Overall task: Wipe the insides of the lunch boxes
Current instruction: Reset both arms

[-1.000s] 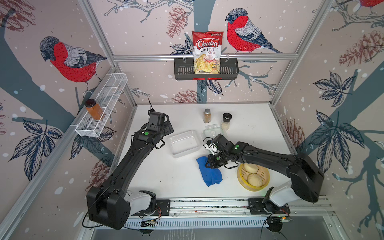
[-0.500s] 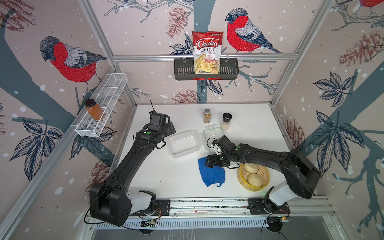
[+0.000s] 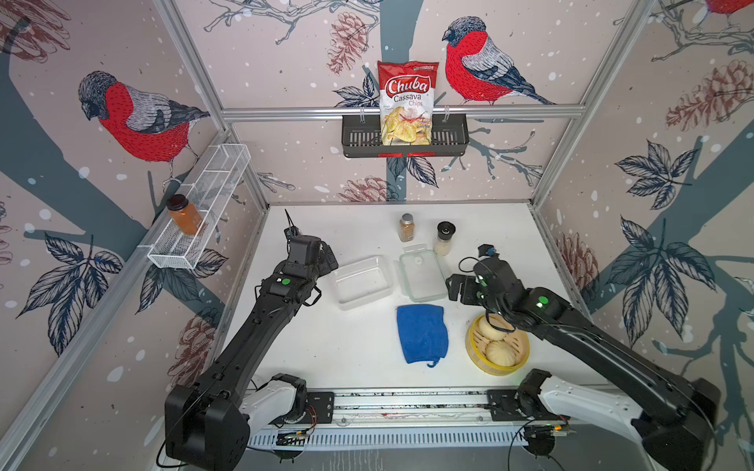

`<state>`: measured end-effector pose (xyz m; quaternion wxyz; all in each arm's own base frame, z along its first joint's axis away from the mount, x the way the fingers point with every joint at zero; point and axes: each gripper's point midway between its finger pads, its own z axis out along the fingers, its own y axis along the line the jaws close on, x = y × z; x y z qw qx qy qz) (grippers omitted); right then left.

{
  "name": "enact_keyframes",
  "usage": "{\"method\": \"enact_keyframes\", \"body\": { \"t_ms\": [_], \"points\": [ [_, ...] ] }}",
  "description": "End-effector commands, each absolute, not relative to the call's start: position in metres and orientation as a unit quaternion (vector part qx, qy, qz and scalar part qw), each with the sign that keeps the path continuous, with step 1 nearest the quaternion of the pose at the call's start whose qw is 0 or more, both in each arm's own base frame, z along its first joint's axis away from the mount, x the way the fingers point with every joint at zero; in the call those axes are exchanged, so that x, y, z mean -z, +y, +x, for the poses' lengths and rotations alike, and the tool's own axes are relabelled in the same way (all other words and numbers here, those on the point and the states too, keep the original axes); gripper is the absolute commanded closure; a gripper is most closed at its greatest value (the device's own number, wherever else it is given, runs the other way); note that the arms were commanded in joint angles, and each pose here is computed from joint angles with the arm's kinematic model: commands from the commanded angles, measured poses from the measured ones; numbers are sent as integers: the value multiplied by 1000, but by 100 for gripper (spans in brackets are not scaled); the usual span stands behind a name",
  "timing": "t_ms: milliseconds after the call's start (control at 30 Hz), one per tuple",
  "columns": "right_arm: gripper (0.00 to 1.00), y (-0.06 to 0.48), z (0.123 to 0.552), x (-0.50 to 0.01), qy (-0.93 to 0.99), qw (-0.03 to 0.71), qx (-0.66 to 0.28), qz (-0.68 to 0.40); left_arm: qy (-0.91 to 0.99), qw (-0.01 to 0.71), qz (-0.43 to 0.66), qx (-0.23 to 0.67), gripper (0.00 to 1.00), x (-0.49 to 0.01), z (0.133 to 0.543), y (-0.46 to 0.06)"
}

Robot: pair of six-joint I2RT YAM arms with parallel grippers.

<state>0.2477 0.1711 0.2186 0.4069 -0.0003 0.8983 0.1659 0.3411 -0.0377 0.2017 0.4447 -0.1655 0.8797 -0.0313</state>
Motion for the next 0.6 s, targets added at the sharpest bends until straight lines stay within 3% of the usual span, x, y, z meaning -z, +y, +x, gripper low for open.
{"method": "enact_keyframes", "body": {
  "t_ms": [0, 133, 200, 267, 367, 467, 500, 567],
  "points": [
    [0, 134, 272, -262, 830, 543, -114, 55, 844, 536, -15, 14, 2, -224, 363, -55],
    [0, 81, 287, -268, 753, 652, 32, 84, 800, 595, -54, -64, 1, -208, 363, -21],
    [0, 55, 289, -264, 723, 678, 81, 108, 779, 624, -44, -38, 1, -204, 366, -16],
    [0, 23, 295, -247, 711, 678, 118, 145, 757, 649, -56, -48, 2, -196, 368, -3],
    [0, -21, 307, -212, 729, 637, 169, 187, 775, 626, -59, -56, 2, -160, 379, 1],
    [0, -42, 318, -178, 742, 614, 178, 201, 787, 613, -53, -34, 2, -132, 384, -7],
    [0, -44, 320, -169, 741, 618, 168, 201, 776, 628, -46, -38, 1, -134, 387, -8],
    [0, -41, 327, -154, 729, 649, 113, 186, 807, 589, -7, -42, 1, -122, 399, -16]
  ]
}}
